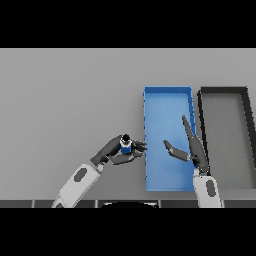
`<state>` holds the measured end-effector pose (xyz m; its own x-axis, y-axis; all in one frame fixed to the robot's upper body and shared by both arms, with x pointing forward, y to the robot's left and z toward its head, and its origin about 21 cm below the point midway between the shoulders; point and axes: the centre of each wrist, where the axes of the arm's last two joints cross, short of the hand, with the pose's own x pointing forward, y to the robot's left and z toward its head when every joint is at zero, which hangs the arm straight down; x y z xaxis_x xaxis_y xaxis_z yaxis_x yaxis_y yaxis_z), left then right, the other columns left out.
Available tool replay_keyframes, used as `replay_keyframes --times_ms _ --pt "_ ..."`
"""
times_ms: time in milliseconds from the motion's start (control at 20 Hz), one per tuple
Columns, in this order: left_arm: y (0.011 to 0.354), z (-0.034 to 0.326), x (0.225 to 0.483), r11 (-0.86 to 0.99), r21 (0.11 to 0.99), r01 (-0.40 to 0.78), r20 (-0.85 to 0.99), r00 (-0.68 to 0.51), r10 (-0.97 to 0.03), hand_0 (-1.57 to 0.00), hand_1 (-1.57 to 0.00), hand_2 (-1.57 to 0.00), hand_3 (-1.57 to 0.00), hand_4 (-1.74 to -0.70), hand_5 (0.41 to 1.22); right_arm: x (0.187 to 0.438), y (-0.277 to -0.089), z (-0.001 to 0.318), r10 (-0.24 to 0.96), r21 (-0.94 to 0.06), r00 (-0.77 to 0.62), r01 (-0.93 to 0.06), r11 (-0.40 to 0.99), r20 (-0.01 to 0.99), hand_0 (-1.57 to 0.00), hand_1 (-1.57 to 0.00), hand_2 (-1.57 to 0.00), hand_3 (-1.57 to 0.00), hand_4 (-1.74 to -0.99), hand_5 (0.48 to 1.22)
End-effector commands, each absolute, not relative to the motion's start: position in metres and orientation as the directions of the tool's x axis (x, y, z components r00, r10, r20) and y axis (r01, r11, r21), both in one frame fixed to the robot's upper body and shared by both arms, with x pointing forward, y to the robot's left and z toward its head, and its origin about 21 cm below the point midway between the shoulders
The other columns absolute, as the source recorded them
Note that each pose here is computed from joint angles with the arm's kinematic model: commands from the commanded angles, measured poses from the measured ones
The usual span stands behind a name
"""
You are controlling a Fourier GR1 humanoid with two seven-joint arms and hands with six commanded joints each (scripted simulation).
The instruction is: Pick up the blue pipe and place it into the blue bin.
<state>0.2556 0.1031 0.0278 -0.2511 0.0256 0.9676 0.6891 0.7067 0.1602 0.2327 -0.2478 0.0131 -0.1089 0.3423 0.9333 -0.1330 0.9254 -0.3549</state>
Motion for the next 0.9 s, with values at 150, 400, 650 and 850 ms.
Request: replay_keyframes --times_ms 150,400,650,850 --pt "0.098 0.041 0.256 0.682 0.172 0.711 0.968 -0.25 0.016 -1.57 -1.57 -1.57 -1.57 -1.47 1.219 0.234 -0.252 0.013 0.349 -0.361 -0.107 -0.125 0.924 0.931 0.0 0.0 0.0 0.0 -1.123 0.571" --pt "0.095 0.043 0.255 0.663 0.175 0.728 0.97 -0.242 0.009 -1.57 -1.57 -1.57 -1.57 -1.47 1.22 0.244 -0.252 0.019 0.358 -0.374 -0.118 -0.173 0.911 0.926 0.0 0.0 0.0 0.0 -1.121 0.578" --pt "0.102 0.04 0.254 0.665 0.181 0.725 0.968 -0.25 0.009 -1.57 -1.57 -1.57 -1.57 -1.47 1.22 0.255 -0.261 0.023 0.361 -0.384 -0.14 -0.225 0.895 0.922 0.0 0.0 0.0 0.0 -1.191 0.577" --pt "0.1 0.04 0.253 0.663 0.187 0.725 0.968 -0.251 0.001 -1.57 -1.57 -1.57 -1.57 -1.47 1.221 0.26 -0.263 0.041 0.168 -0.25 -0.277 -0.296 0.922 0.946 0.0 -0.02 -0.03 0.0 -1.172 0.579"
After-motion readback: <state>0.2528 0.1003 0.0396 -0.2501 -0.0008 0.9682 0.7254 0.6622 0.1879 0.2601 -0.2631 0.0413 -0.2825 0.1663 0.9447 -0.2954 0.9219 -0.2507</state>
